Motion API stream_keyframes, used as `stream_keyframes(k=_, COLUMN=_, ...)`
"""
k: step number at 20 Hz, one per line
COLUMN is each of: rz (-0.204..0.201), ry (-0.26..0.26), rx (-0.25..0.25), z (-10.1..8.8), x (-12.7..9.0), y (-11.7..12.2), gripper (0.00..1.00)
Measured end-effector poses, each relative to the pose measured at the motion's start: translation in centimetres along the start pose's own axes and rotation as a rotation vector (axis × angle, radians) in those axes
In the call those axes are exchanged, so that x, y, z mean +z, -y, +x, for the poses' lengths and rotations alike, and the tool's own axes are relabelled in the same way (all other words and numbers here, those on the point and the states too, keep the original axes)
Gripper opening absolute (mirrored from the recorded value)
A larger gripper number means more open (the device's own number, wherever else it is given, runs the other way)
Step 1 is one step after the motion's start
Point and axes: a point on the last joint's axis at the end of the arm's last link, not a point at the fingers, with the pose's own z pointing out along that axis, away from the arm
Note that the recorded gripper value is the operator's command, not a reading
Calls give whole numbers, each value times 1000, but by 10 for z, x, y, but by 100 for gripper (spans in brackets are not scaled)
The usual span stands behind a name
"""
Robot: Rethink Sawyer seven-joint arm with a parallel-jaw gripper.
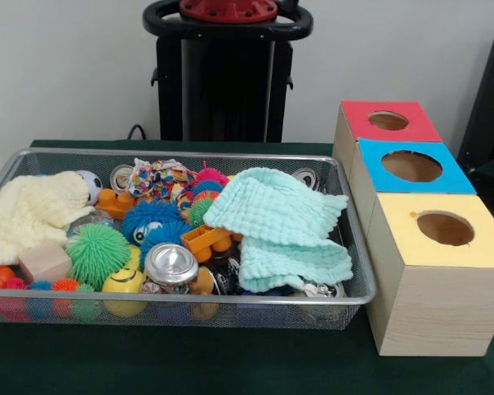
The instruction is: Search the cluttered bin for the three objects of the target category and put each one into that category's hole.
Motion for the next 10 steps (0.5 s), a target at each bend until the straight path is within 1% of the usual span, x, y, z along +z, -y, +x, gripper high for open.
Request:
stream_keyframes(k=2, rz=-7, ry=3, rx=18, z=2, x=2, y=10, gripper=100)
stream_keyframes(k=5, rz=-27, ry=13, rx=63, z=5, x=8, y=34, gripper=100)
stream_keyframes(k=6, rz=-43, ry=25, rx=110, z=7, x=17, y=63, gripper=100)
stream_keyframes(k=7, rz=-47, ry=28, rx=123, z=8, x=20, y=72, gripper=100)
stream_keyframes(k=8, rz=-52, ry=32, rx=143, z=9, x=26, y=88, gripper=100)
stream_keyframes(k=9, rz=-53, ry=33, rx=146, z=9, x=27, y=91, gripper=100)
stream_keyframes(k=10, rz=-60, ry=38, rx=166, z=11, x=33, y=109, gripper=100)
